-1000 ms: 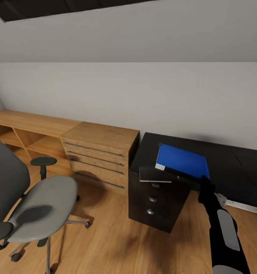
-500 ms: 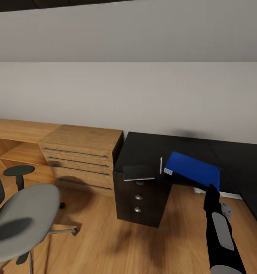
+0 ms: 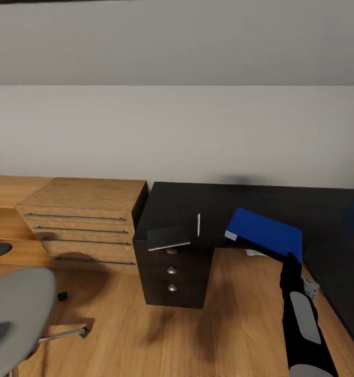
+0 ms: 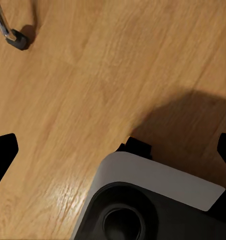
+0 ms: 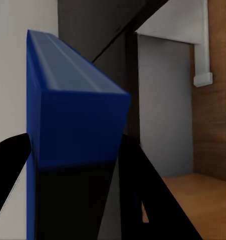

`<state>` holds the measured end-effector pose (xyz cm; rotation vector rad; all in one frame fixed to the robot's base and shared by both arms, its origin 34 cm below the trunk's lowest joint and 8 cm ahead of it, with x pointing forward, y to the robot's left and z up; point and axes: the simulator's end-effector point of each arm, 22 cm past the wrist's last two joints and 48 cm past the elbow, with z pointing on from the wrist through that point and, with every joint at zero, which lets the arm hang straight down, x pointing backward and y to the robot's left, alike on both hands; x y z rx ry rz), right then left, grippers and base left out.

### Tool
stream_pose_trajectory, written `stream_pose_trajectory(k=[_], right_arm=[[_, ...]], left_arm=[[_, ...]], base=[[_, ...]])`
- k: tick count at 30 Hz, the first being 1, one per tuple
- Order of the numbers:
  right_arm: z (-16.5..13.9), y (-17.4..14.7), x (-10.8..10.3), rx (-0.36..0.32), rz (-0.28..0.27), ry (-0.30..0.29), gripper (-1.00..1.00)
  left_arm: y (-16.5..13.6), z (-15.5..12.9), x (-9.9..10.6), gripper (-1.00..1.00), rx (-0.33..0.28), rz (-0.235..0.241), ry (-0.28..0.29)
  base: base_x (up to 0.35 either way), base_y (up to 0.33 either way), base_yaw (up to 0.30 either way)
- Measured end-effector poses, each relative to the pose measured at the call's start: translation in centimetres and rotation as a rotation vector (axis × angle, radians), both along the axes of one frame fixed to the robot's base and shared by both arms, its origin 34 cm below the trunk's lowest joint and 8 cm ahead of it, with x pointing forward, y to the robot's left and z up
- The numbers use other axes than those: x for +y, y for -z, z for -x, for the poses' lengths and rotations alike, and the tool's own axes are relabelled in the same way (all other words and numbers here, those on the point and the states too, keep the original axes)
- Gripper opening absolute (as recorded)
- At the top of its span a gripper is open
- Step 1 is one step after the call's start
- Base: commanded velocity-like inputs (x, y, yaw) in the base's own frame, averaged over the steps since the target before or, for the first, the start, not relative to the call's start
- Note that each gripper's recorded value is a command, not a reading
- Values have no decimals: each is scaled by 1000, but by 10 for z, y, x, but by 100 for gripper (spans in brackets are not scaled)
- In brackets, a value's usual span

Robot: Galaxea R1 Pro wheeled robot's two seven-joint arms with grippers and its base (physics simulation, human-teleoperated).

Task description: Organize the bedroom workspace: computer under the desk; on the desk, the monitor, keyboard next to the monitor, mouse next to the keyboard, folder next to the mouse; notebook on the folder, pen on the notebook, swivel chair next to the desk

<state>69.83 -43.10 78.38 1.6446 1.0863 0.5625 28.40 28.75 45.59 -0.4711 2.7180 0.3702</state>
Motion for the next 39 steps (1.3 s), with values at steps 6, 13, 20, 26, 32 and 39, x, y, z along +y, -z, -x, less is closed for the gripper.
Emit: stream_pose_trajectory(k=[6, 13, 20, 26, 32, 39], right_arm=[[0, 0, 1, 0, 3, -2, -100], [-8, -4, 13, -3, 14, -35, -100], [-10, -6, 15, -15, 15, -43, -100], [-13, -15, 14, -56, 24, -46, -100], [-14, -17, 16, -66, 24, -50, -100], [-15, -18, 17, -71, 23, -51, -100]], left_arm=[[0, 0, 0, 100, 0, 0, -1], [0, 0, 0, 100, 0, 0, 0], [0, 0, 0, 100, 0, 0, -1], [0, 0, 0, 100, 0, 0, -1], [0, 0, -1, 100, 0, 1, -1], [0, 0, 0, 100, -2, 0, -1]], base=[[0, 0, -281], [0, 0, -281], [0, 0, -202], [0, 0, -24], [0, 0, -1], [142, -136, 0]])
